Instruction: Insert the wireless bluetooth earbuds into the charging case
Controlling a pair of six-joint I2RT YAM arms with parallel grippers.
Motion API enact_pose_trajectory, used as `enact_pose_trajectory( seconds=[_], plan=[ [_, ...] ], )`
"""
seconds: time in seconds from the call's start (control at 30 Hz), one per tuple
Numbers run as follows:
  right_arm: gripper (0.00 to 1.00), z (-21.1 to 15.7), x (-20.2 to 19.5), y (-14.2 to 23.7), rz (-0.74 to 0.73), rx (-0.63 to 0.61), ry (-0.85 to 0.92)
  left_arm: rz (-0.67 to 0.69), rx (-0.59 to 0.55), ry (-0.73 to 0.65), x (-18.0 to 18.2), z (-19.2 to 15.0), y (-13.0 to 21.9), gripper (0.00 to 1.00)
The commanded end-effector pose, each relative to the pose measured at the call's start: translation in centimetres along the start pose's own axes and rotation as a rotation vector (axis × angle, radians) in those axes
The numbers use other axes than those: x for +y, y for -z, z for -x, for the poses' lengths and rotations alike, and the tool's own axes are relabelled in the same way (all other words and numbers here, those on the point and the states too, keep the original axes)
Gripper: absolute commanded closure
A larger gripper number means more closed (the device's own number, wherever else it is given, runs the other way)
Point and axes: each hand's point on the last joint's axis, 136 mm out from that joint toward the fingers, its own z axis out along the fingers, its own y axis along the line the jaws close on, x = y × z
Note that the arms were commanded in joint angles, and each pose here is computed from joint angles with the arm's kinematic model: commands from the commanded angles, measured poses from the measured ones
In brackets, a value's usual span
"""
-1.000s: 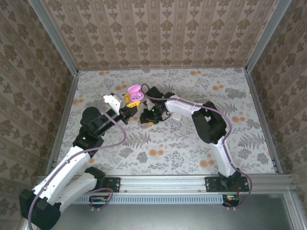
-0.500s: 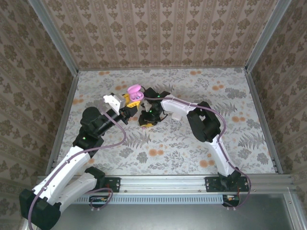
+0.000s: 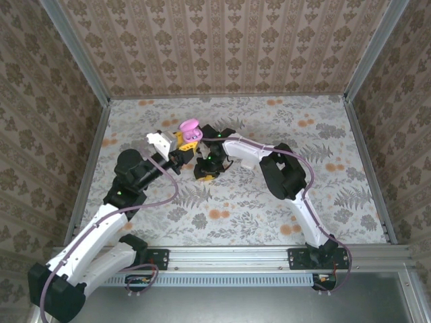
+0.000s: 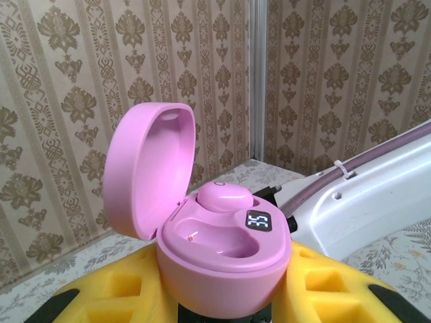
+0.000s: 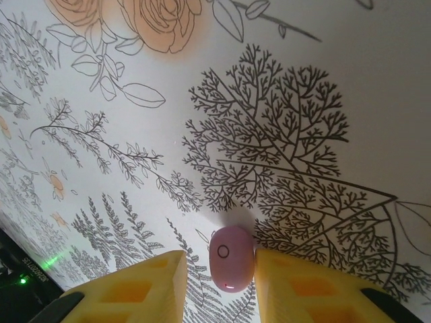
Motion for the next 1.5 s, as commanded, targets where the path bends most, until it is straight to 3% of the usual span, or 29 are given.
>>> enact_pose_trajectory(
  seconds=[0.0, 0.87, 1.47],
  plan=[
    [0.68, -0.7, -0.6, -0.9, -0.032, 0.047, 0.007, -0.012, -0.026, -0.024, -0.1, 1.0, -0.1, 0.66],
    [0.71, -0.1, -1.9, -1.5, -0.097, 0.041, 0.012, -0.018, -0.029, -0.015, -0.1, 1.0, -0.2, 0.67],
    [0.75, 0.5, -1.4, 3.6, -0.045, -0.125, 0.005, -0.033, -0.02, -0.002, -0.3, 0.7, -1.0, 0.66]
  ],
)
